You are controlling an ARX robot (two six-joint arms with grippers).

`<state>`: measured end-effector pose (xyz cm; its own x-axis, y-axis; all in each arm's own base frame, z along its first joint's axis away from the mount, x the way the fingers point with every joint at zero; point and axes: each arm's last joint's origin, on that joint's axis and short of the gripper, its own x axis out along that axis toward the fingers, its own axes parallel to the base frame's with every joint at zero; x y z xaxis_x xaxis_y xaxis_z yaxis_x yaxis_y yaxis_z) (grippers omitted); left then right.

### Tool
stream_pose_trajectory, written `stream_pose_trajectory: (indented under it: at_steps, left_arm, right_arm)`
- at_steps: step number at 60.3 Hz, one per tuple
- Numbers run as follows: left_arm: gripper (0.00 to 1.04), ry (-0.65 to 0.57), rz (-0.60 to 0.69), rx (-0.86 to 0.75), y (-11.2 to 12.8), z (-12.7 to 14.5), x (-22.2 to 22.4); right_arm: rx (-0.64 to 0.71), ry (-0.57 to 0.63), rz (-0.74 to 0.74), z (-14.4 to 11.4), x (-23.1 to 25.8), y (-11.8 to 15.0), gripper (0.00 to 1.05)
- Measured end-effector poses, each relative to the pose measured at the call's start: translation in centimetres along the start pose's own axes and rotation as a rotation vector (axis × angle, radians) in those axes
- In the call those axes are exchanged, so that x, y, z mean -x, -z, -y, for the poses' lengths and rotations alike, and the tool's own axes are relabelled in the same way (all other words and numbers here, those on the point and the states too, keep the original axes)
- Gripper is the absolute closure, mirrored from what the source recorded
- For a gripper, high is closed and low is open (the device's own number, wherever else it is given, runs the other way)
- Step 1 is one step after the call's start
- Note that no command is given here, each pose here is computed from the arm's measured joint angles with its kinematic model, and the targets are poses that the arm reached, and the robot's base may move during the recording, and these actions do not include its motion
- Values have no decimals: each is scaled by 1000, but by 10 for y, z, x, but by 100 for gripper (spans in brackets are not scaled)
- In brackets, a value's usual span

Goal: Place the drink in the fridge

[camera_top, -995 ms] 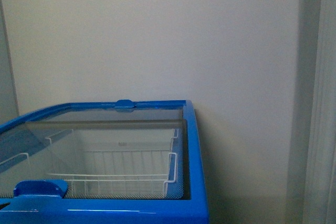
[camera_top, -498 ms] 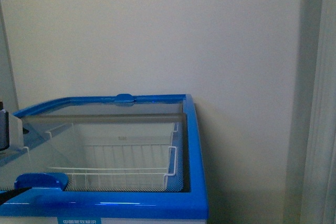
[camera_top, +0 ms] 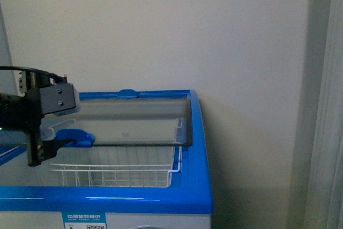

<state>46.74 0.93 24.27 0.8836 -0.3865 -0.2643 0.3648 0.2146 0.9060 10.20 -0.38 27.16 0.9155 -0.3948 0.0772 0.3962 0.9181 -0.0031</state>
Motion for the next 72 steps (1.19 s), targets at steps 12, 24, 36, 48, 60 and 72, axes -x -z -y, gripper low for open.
stream_pose_trajectory:
  at_steps: [12,24,36,48,60,72]
  left_arm:
    - [8,-106,-14,27,-2,-22,-32]
    - [8,-385,-37,128,-13,-59,-50]
    - [8,-546,-91,409,-14,-60,-35]
    - [8,-445,-149,963,-17,-28,31]
    - [8,-311,-30,1352,-65,11,146]
    - [15,-344,-41,1490,-98,91,255]
  right_arm:
    - [0,0,0,0,0,0,68]
    - [0,0,0,0,0,0,68]
    - [0,0,0,0,0,0,68]
    - [0,0,0,0,0,0,68]
    - [0,-1,0,0,0,0,68]
    - [0,3,0,0,0,0,68]
